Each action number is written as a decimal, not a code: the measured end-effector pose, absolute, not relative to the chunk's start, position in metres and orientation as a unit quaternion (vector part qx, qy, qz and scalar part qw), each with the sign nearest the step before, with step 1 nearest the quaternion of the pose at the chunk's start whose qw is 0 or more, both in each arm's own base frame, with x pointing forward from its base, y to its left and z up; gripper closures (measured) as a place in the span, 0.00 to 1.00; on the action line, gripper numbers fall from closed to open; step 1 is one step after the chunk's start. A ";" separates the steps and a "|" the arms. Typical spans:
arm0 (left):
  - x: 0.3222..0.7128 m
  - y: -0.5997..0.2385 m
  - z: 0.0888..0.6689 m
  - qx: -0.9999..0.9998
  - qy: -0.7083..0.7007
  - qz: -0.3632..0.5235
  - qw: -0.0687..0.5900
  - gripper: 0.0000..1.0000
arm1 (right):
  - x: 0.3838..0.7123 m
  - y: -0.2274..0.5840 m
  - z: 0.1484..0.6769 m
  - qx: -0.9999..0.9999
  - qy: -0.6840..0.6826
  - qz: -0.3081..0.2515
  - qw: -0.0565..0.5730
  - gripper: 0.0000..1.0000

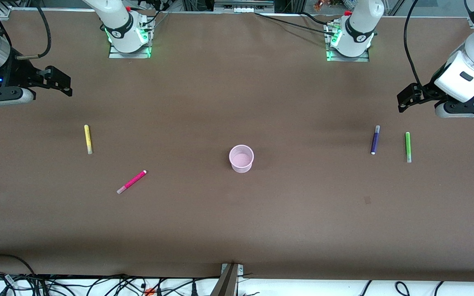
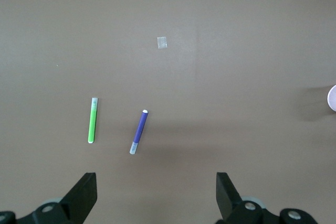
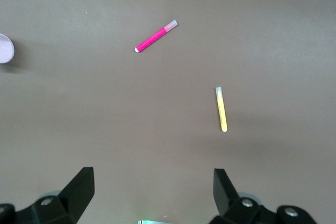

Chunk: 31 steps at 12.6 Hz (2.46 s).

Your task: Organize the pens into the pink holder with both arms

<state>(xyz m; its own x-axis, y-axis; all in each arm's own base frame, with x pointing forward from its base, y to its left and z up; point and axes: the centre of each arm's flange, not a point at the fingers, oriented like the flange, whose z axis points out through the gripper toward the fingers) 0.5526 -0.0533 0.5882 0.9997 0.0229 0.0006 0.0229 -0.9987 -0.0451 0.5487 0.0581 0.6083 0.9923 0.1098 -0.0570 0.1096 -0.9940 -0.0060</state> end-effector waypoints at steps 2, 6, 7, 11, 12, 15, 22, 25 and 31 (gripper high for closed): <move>0.553 -0.053 0.588 -1.000 -0.011 0.000 0.023 0.00 | 0.549 0.056 0.608 -0.998 -0.050 0.029 0.000 0.00; 0.553 -0.053 0.588 -1.000 -0.011 0.000 0.023 0.00 | 0.549 0.061 0.613 -0.998 -0.051 0.024 0.000 0.00; 0.553 -0.053 0.588 -1.000 -0.011 0.000 0.023 0.00 | 0.550 0.060 0.612 -0.998 -0.051 0.025 0.000 0.00; 0.552 -0.053 0.588 -1.000 -0.012 0.002 0.023 0.00 | 0.564 0.059 0.582 -0.998 -0.038 0.053 -0.002 0.00; 0.551 -0.053 0.586 -1.000 -0.011 0.009 0.024 0.00 | 0.570 0.061 0.568 -0.998 -0.016 0.065 -0.002 0.00; 0.546 -0.047 0.565 -0.997 -0.008 0.071 0.029 0.00 | 0.603 0.076 0.493 -0.991 0.100 0.093 0.000 0.00; 0.610 0.018 0.432 -0.993 0.077 0.094 0.009 0.00 | 0.663 0.105 0.271 -0.956 0.280 0.083 -0.001 0.01; 0.614 0.030 0.378 -0.992 0.098 0.080 0.005 0.00 | 0.667 0.105 0.221 -0.952 0.300 0.063 0.007 0.05; 0.571 0.024 0.269 -0.991 0.129 0.036 0.021 0.00 | 0.673 0.109 0.181 -0.950 0.309 0.032 0.022 0.32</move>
<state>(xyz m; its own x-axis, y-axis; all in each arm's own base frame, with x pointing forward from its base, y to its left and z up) 0.5707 0.0239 0.2687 0.9638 -0.2549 -0.0775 -0.2580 -0.9656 -0.0320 0.6726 0.1092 0.1806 0.8065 -0.5867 -0.0733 -0.5894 -0.8075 -0.0216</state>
